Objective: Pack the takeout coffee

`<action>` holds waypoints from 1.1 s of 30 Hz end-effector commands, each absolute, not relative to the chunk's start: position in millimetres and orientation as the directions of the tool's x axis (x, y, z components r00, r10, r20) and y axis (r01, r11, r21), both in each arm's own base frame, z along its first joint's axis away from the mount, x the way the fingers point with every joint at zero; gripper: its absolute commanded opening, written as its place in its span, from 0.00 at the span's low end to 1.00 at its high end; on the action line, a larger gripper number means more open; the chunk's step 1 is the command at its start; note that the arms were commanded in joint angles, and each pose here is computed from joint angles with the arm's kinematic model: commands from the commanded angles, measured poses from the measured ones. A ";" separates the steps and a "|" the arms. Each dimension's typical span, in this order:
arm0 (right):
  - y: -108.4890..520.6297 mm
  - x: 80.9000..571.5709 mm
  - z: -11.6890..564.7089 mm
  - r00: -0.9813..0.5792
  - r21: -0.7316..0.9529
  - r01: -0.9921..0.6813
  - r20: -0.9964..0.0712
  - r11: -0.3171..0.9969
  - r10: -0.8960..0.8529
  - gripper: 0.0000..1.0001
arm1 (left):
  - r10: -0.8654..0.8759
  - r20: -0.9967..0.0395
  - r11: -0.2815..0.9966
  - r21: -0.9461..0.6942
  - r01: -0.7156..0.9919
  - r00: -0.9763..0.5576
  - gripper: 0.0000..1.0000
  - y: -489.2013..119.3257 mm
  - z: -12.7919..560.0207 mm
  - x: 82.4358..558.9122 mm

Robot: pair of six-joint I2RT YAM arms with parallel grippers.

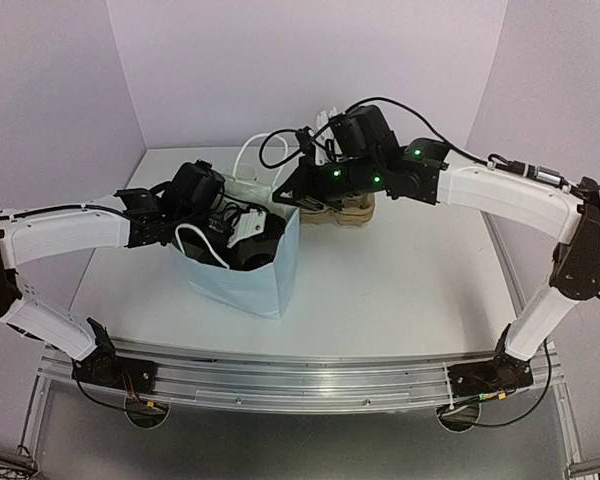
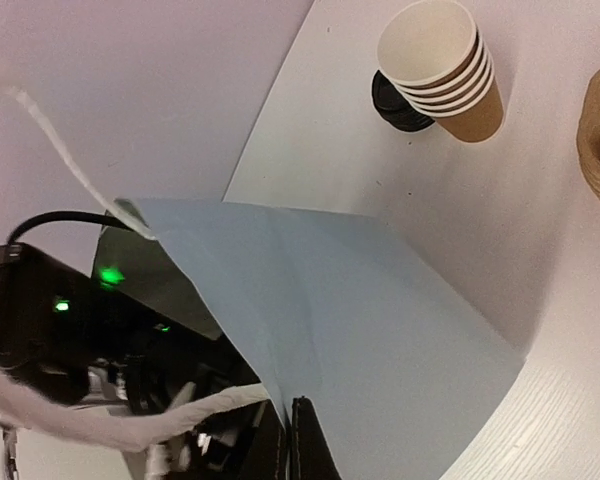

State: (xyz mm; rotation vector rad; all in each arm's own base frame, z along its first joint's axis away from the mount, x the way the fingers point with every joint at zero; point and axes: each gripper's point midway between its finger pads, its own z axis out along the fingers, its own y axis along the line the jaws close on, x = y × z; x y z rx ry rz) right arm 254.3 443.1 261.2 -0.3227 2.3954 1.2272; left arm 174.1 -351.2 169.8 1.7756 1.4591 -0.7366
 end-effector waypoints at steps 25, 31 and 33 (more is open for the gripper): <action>438.3 270.5 247.4 -0.783 0.550 -0.562 -0.595 0.618 -0.183 0.00 | 0.335 -0.934 0.091 0.164 0.982 0.125 1.00 -354.2 309.5 180.0; 440.2 276.3 253.5 -0.740 0.528 -0.632 -0.630 0.568 -0.238 0.00 | 0.337 -0.932 0.150 0.193 0.970 0.133 1.00 -344.6 327.1 184.6; 441.0 275.7 253.7 -0.725 0.521 -0.656 -0.635 0.545 -0.266 0.00 | 0.339 -0.931 0.173 0.199 0.964 0.132 0.99 -340.2 332.5 185.8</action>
